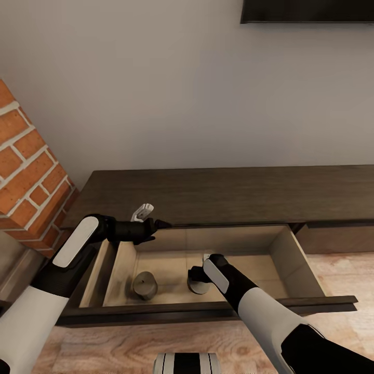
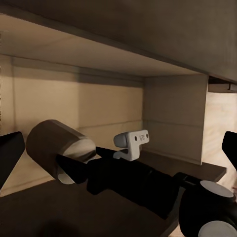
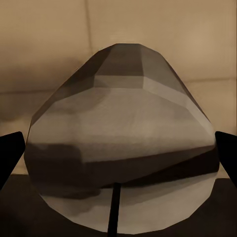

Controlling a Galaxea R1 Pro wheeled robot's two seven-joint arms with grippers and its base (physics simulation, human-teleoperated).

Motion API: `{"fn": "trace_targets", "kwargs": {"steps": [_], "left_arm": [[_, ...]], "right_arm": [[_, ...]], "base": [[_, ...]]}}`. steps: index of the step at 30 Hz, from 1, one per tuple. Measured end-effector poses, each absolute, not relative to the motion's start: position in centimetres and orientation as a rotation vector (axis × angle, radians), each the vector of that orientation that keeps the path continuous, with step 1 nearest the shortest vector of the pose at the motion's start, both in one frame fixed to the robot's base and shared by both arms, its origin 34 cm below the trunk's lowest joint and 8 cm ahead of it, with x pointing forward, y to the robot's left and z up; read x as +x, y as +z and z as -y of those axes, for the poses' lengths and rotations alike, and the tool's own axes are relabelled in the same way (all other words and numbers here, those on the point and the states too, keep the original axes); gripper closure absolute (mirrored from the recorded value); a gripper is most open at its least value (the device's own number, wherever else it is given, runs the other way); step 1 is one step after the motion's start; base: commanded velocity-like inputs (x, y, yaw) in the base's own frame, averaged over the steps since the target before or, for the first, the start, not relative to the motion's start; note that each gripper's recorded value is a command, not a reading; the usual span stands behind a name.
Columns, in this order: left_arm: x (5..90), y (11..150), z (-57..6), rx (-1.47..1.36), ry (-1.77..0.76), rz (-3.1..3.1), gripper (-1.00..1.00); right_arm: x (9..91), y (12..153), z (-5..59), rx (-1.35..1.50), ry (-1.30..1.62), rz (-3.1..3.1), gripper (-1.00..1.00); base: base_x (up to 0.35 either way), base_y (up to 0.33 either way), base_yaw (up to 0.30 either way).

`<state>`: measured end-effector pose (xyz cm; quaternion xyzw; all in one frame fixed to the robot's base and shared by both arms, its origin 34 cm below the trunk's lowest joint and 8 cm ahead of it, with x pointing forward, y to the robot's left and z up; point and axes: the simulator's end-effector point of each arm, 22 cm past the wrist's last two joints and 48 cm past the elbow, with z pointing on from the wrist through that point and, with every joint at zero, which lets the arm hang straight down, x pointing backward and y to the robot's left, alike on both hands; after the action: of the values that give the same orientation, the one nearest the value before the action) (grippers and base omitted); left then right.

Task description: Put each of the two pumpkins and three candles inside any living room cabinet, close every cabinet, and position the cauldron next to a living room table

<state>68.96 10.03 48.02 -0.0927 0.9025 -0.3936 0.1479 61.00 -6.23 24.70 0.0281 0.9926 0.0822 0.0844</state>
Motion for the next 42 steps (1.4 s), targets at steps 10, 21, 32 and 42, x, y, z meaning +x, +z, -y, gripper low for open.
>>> {"fn": "trace_targets", "kwargs": {"steps": [10,21,32,42], "left_arm": [[68.8,45.7,-10.0,-0.291,-1.139,-2.627,-1.0],[68.9,45.7,-10.0,-0.293,-1.14,-2.626,-1.0],[68.9,45.7,-10.0,-0.293,-1.141,-2.625,-1.0],[68.8,45.8,-9.8,-0.292,-1.146,-2.624,-1.0]], "right_arm": [[60.0,22.7,6.2,0.089,0.246,-2.997,1.0],[60.1,22.8,6.2,0.087,0.248,-2.994,1.0],[59.1,22.0,6.8,0.086,0.224,-3.028,1.0],[58.1,21.3,7.5,0.098,0.201,-3.056,1.0]], "base": [[0.0,0.0,0.0],[0.0,0.0,0.0],[0.0,0.0,0.0],[0.0,0.0,0.0]]}}
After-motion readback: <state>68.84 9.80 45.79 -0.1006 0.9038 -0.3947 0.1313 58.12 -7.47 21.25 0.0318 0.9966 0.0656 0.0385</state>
